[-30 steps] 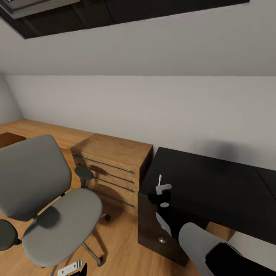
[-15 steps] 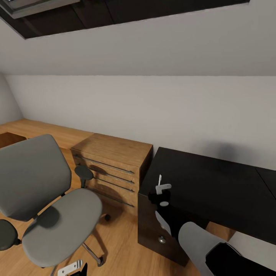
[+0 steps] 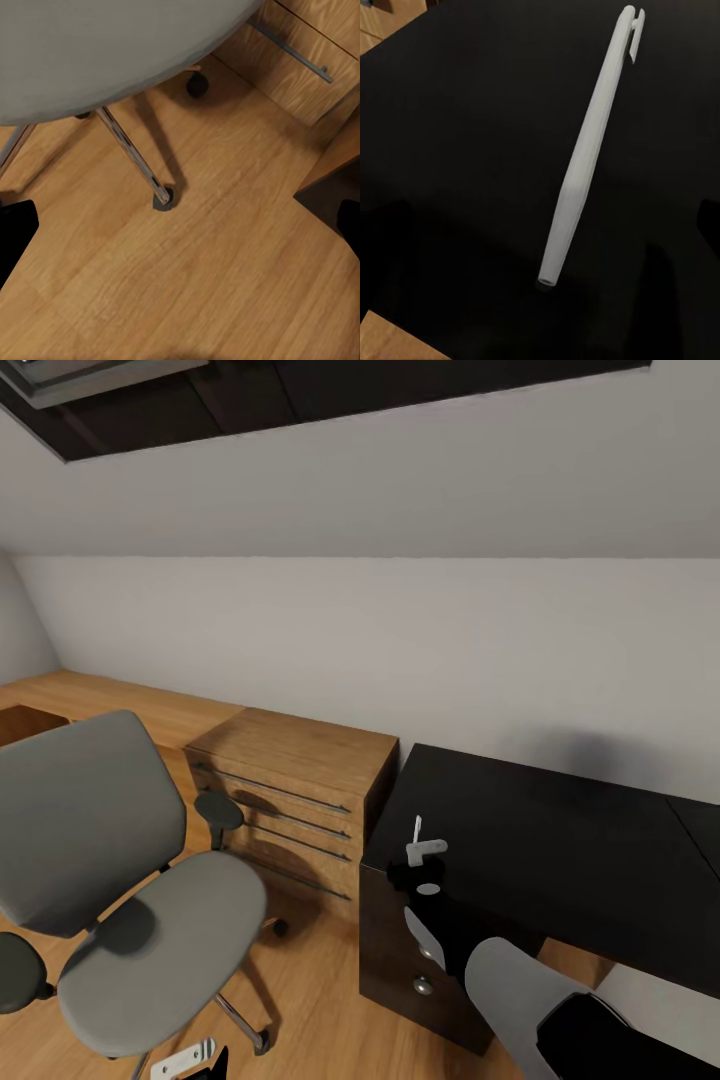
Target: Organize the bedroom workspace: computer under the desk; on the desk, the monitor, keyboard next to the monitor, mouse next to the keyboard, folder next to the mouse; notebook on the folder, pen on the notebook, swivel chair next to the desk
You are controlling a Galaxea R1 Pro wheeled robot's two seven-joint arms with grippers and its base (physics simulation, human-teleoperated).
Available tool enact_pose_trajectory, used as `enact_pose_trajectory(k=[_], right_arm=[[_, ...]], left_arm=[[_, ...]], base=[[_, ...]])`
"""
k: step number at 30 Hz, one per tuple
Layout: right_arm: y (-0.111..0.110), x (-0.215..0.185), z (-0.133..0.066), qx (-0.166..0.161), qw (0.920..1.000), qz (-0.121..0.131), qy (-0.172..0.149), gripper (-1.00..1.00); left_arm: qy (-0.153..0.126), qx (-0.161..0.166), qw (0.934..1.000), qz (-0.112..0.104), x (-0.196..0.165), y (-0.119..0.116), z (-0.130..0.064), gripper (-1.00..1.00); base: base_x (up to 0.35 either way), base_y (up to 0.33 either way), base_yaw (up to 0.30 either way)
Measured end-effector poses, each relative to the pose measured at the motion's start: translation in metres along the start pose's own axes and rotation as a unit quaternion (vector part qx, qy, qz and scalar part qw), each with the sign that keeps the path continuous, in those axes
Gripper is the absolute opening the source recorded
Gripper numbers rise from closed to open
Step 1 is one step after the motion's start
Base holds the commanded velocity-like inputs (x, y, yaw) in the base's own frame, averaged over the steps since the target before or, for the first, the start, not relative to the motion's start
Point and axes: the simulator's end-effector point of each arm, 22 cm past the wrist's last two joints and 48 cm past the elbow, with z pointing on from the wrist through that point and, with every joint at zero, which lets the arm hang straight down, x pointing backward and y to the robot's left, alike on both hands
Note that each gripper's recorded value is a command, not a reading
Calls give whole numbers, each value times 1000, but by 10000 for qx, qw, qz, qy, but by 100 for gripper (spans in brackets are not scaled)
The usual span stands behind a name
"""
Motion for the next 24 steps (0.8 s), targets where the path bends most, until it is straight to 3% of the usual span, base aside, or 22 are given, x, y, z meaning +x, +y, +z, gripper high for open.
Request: enact_pose_trajectory(k=[19,24], right_arm=[[0,0,0,6,10000,25,1,100],[-5,2,1,38,9996,279,60,100]], left_arm=[[16,-10,10000,-4,1,1,0,100],[18,-10,10000,-3,2,1,0,100]], base=[[0,0,0],[0,0,0]])
